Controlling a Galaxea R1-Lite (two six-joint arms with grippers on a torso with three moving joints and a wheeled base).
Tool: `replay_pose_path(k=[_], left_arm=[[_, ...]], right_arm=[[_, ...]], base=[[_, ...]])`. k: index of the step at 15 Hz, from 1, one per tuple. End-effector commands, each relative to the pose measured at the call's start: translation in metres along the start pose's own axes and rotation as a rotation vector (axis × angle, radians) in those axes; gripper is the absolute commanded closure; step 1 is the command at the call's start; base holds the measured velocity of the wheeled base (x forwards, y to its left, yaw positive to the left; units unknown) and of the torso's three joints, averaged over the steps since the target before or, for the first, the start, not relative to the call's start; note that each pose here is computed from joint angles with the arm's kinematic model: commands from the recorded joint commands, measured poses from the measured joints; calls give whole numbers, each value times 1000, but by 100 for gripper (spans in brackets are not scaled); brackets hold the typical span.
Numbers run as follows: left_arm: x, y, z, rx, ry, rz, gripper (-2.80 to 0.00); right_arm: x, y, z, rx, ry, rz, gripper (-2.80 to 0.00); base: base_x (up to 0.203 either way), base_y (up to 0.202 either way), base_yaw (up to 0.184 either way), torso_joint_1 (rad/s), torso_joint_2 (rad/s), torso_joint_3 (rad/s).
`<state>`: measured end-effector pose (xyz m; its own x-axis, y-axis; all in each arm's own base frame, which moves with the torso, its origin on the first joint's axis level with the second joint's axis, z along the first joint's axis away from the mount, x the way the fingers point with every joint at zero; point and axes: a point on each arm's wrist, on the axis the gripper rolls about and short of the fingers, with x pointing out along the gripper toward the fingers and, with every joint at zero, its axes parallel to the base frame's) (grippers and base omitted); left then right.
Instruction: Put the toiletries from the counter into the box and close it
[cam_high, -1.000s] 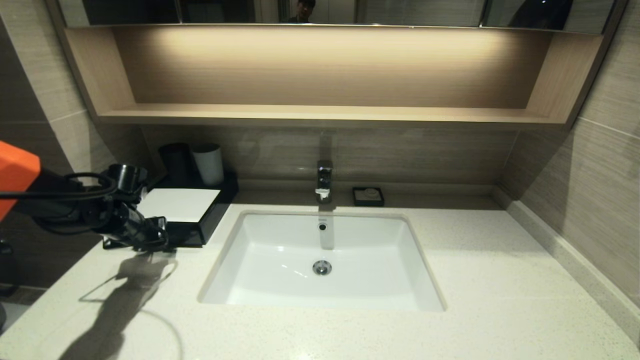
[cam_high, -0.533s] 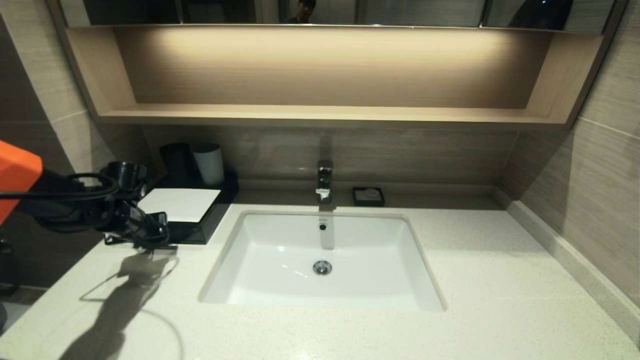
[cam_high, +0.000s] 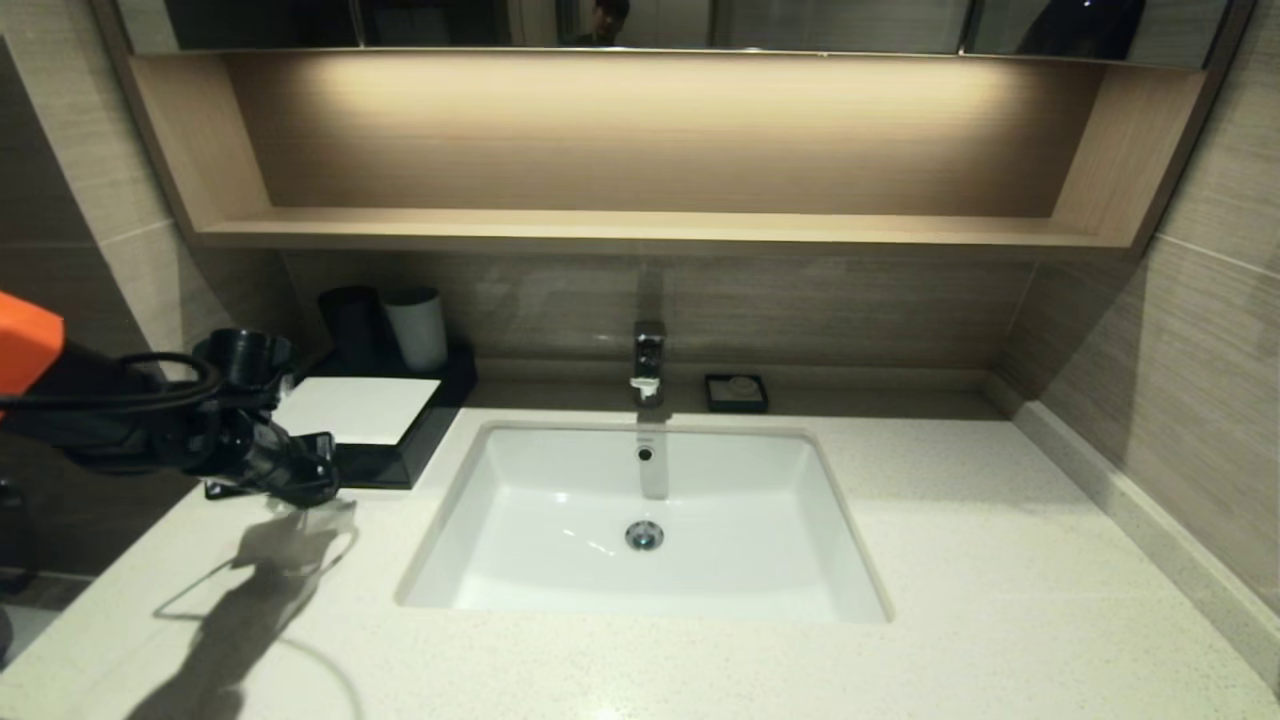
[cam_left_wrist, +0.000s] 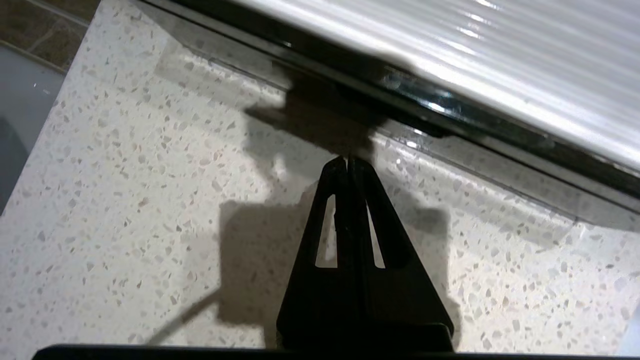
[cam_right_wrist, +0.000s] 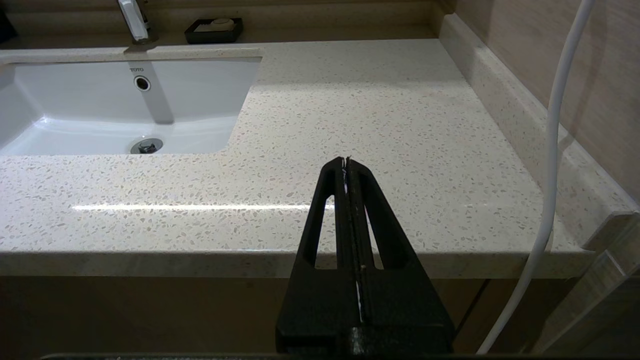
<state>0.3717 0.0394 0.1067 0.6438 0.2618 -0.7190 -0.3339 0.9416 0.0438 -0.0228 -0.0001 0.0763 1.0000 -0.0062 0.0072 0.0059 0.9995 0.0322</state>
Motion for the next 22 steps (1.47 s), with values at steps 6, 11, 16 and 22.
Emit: replay_pose_path(k=[6,11,16,22], left_arm=[[-81,8,-7,8,-107,-36,0],[-149,19,-10,15,-263,-72,0],[-185,34,-42,14,-334,-85,0],[-207,48,-88,7,-442,-96,0]], right_arm=[[0,0,0,0,1,0,0],[0,0,0,0,1,0,0],[0,0,0,0,1,0,0],[0,0,0,0,0,0,0]], base=[[0,0,0,0,0,0],[0,0,0,0,0,0],[0,0,0,0,0,0],[0,0,0,0,0,0]])
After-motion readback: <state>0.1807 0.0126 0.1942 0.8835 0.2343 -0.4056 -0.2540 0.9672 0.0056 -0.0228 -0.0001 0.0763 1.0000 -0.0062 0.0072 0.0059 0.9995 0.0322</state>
